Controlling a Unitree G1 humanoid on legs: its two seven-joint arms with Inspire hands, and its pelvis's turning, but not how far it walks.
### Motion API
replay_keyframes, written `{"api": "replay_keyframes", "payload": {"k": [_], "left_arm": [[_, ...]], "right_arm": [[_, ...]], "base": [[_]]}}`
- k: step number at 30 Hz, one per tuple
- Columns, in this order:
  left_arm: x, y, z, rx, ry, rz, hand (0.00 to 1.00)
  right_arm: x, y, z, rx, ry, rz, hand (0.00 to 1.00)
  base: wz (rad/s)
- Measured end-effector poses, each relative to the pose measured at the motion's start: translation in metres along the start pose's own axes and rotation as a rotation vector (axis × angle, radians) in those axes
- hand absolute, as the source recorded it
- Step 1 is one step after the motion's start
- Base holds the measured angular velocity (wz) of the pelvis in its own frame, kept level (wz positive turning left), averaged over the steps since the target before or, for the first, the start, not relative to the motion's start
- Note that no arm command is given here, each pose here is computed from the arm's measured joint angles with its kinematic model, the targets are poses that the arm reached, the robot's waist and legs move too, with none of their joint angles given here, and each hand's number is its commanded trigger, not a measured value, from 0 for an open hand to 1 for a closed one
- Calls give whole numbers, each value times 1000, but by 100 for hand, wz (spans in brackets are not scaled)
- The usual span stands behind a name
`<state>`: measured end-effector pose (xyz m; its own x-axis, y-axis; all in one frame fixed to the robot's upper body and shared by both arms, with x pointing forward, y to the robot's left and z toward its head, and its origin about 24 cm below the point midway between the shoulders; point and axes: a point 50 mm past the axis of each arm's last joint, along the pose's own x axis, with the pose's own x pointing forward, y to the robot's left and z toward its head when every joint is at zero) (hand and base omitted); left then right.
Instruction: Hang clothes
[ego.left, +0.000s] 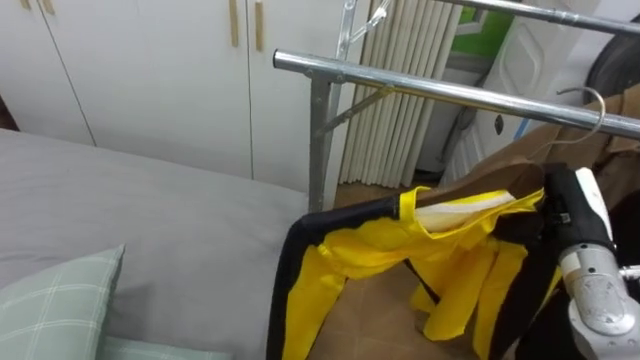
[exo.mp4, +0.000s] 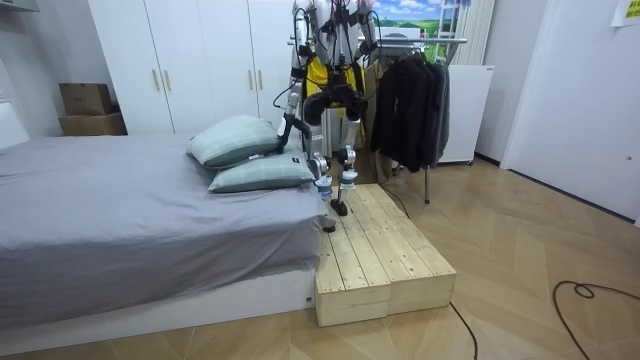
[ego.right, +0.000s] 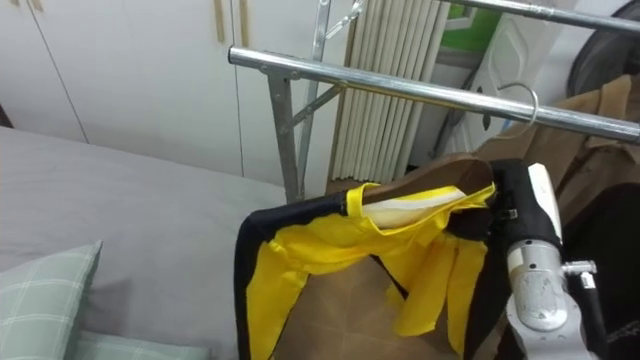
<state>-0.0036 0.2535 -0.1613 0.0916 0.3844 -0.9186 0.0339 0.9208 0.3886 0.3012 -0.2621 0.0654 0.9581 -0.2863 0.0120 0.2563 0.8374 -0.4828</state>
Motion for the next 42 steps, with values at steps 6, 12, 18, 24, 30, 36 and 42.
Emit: {"api": "replay_keyframes", "payload": {"k": [6, 12, 18, 24, 30, 36, 42], "left_arm": [[0, 4, 1, 11, -4, -8, 0], [1, 8, 1, 20, -8, -5, 0], [-1, 10, -3, 13, -14, -1, 0], [0, 11, -2, 2, -13, 3, 0], [0, 13, -4, 5, -17, 8, 0], [0, 15, -4, 11, -20, 5, 0], [0, 17, -6, 5, -15, 1, 0]], "right_arm": [[0, -2, -2, 4, 18, 5, 100], [4, -7, -11, 26, 73, 15, 100], [13, -17, -27, 67, 176, 30, 100], [19, -33, -39, 93, 259, -9, 100], [22, -34, -56, 172, 371, -9, 100], [19, -38, -69, 220, 441, 8, 100], [19, -41, -69, 219, 436, 26, 100]], "base": [[2], [0], [2], [6], [1], [1], [0]]}}
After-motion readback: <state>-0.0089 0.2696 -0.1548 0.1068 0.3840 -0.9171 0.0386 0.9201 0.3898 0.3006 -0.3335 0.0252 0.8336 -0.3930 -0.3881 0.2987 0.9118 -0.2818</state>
